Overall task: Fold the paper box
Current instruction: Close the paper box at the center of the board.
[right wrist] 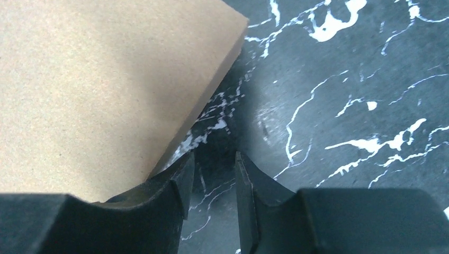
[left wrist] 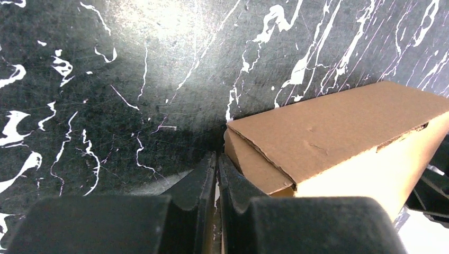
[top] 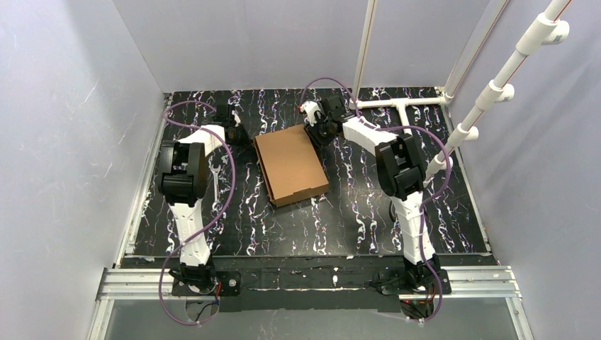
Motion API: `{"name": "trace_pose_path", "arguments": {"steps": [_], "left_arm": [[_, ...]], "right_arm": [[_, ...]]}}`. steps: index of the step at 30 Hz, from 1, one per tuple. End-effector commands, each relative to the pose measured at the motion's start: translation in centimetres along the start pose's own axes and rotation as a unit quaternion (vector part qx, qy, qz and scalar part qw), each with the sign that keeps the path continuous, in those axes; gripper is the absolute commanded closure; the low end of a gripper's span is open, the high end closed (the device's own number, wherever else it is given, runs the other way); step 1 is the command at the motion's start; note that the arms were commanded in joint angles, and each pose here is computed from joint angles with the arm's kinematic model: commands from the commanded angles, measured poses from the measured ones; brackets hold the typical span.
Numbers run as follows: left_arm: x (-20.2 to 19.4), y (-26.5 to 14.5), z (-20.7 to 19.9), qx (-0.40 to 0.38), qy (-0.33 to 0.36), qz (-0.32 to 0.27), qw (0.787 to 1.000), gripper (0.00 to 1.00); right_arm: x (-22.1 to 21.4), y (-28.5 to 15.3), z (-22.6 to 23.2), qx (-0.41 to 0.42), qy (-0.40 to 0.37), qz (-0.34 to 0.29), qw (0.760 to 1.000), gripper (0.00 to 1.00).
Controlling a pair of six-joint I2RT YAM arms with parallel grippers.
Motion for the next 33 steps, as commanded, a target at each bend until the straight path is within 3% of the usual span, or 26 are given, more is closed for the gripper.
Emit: {"name": "trace_pose_path", "arguments": {"steps": [1, 10, 15, 21, 24, 29, 33], "left_arm": [[-1.6, -2.4, -7.1, -0.099, 0.078, 0.011, 0.992, 0.94], [-5.6, -4.7, -9.2, -0.128, 0.144, 0.057, 0.98, 0.93], [-5.2, -6.9, -5.2, -0.017, 0.104, 0.017, 0.994, 0.87], [-5.4, -10.0, -2.0, 0.002, 0.076, -0.033, 0.997, 0.81], [-5.5, -9.4, 0.0, 0.003, 0.054, -0.024, 0.998, 0.81], [-4.7, -7.6, 2.1, 0.02, 0.04, -0.005, 0.999, 0.83], [-3.7, -5.8, 2.2, 0.027, 0.036, 0.012, 0.999, 0.89]], "right_arm": [[1.6, 0.2, 8.7, 0.099, -0.052, -0.005, 0.994, 0.57], [1.6, -0.7, 8.6, 0.069, -0.07, 0.018, 0.995, 0.54], [-0.1, -2.0, 5.0, -0.023, -0.033, 0.049, 0.998, 0.46], [-3.0, -5.2, 3.0, -0.05, -0.007, 0.043, 0.998, 0.41], [-3.2, -5.1, 2.6, -0.051, 0.005, 0.033, 0.998, 0.41], [-2.7, -3.9, 0.9, -0.063, 0.034, 0.03, 0.997, 0.45], [-2.5, -3.5, -1.3, -0.113, 0.053, 0.035, 0.992, 0.59]]}}
Point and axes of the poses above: each gripper's point midway between its finger pads, its own y axis out along the fingers, its own z axis along the line the jaws close on, x = y × z, the point moved 3 cm from there along -y, back along the fingers, and after that the axes turned 3 degrees about -y, right-handed, at the moved point
